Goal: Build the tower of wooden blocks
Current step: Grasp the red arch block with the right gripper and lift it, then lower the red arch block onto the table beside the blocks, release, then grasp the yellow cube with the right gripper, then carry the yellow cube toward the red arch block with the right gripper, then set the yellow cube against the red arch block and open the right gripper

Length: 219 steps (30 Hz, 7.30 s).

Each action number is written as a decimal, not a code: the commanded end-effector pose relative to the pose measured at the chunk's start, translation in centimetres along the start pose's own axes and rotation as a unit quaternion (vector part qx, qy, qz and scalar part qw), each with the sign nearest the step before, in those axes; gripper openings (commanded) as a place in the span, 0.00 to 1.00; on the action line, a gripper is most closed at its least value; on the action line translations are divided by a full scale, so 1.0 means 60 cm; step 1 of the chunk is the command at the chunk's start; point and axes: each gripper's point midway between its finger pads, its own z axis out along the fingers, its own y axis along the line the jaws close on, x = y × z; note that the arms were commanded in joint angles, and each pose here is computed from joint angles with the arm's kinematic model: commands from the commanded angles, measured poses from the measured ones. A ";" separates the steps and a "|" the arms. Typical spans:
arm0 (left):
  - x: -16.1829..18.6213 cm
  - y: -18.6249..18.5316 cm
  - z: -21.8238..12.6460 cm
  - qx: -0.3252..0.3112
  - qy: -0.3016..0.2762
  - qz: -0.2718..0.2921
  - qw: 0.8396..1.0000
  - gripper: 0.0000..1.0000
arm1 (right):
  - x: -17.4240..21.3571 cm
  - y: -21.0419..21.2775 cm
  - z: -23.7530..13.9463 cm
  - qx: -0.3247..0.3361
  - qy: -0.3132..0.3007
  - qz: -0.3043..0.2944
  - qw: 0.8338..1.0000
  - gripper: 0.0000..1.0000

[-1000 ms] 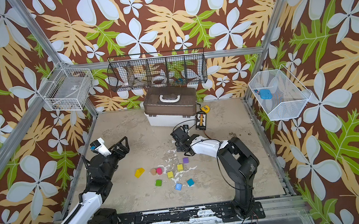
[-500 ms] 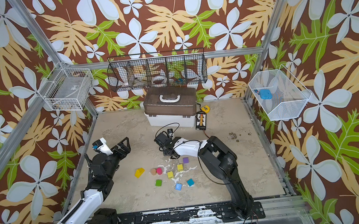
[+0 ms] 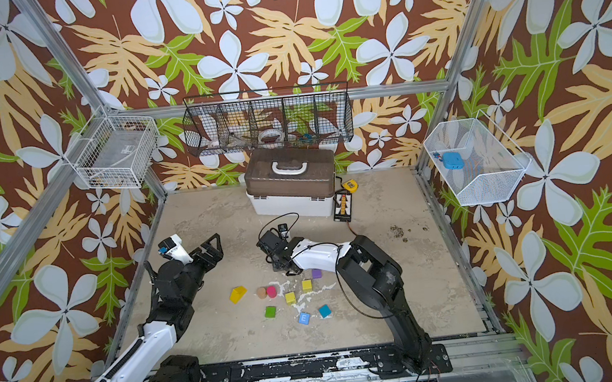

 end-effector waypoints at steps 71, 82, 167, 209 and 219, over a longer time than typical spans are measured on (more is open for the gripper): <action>-0.011 -0.009 0.004 0.007 -0.010 0.004 1.000 1.00 | 0.144 -0.056 -0.111 -0.013 -0.029 -0.097 0.995 0.27; -0.023 -0.022 -0.009 0.022 -0.020 0.006 1.000 1.00 | 0.078 -0.054 -0.105 -0.012 -0.042 -0.050 0.998 0.21; -0.021 -0.021 -0.007 0.021 -0.018 0.003 1.000 1.00 | 0.084 -0.039 -0.006 0.005 0.013 -0.081 0.997 0.36; -0.023 -0.028 -0.010 0.030 -0.019 0.002 0.999 1.00 | 0.039 -0.058 -0.097 -0.033 -0.039 -0.077 0.996 0.62; -0.019 -0.031 -0.008 0.034 -0.014 0.003 0.999 1.00 | 0.082 -0.080 -0.120 -0.070 -0.032 -0.055 0.996 0.58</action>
